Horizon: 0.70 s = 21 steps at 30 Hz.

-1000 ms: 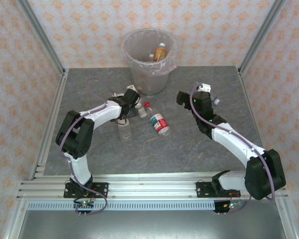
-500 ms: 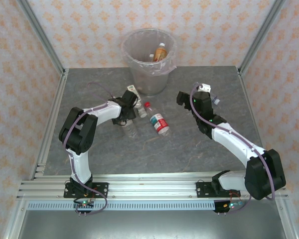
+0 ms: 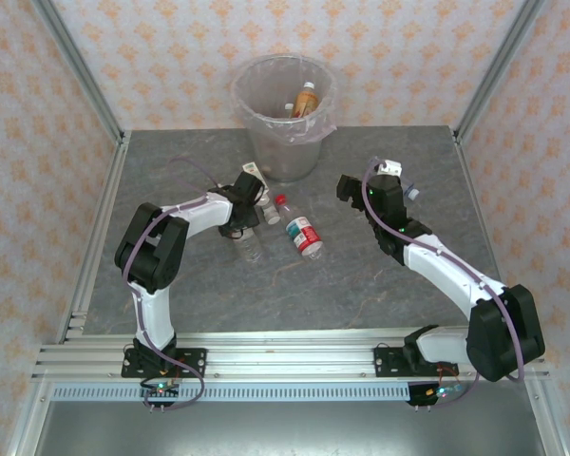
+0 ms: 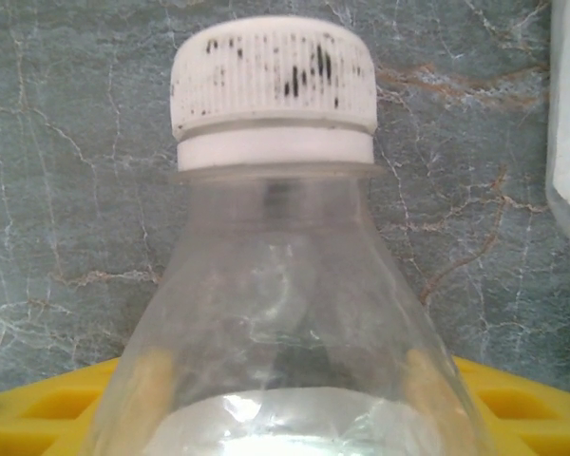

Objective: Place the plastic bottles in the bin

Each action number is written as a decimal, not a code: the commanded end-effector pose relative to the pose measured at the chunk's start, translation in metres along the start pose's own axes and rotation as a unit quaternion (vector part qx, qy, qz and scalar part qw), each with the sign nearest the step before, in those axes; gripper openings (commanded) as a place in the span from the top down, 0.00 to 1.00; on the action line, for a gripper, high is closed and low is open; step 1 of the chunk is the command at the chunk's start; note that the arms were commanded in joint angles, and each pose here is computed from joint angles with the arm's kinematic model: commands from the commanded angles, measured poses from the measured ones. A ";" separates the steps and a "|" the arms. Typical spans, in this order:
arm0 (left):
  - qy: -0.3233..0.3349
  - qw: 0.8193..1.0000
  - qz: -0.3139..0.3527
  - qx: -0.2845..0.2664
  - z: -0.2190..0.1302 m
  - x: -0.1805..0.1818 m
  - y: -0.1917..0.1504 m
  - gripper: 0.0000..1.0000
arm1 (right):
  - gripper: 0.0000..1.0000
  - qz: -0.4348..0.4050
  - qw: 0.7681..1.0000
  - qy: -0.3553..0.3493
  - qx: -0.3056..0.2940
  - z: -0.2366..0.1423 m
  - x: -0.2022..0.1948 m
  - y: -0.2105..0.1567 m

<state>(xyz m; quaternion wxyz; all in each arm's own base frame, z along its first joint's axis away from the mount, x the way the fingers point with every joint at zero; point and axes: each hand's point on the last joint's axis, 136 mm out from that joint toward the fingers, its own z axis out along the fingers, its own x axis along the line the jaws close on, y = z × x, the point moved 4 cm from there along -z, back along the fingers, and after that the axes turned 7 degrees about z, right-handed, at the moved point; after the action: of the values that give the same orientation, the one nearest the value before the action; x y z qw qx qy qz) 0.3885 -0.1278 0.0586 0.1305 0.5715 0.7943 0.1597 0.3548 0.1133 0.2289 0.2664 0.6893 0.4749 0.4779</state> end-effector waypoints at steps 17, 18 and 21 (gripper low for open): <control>-0.061 0.988 0.033 -0.136 -0.115 -0.009 0.064 0.46 | 0.01 -0.001 1.000 0.007 -0.017 -0.011 0.005 0.012; -0.065 0.986 0.031 -0.151 -0.126 -0.010 0.072 0.46 | 0.01 0.000 1.000 0.008 -0.017 -0.012 0.005 0.012; -0.072 0.978 0.022 -0.196 -0.156 -0.011 0.093 0.46 | 0.01 0.002 1.000 0.018 -0.024 -0.015 0.006 0.014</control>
<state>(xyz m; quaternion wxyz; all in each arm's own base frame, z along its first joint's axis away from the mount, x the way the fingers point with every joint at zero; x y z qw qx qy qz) 0.4100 -0.1328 0.1980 0.2735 0.5695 0.7410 0.2274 0.3526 0.1124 0.2347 0.2678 0.6865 0.4717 0.4842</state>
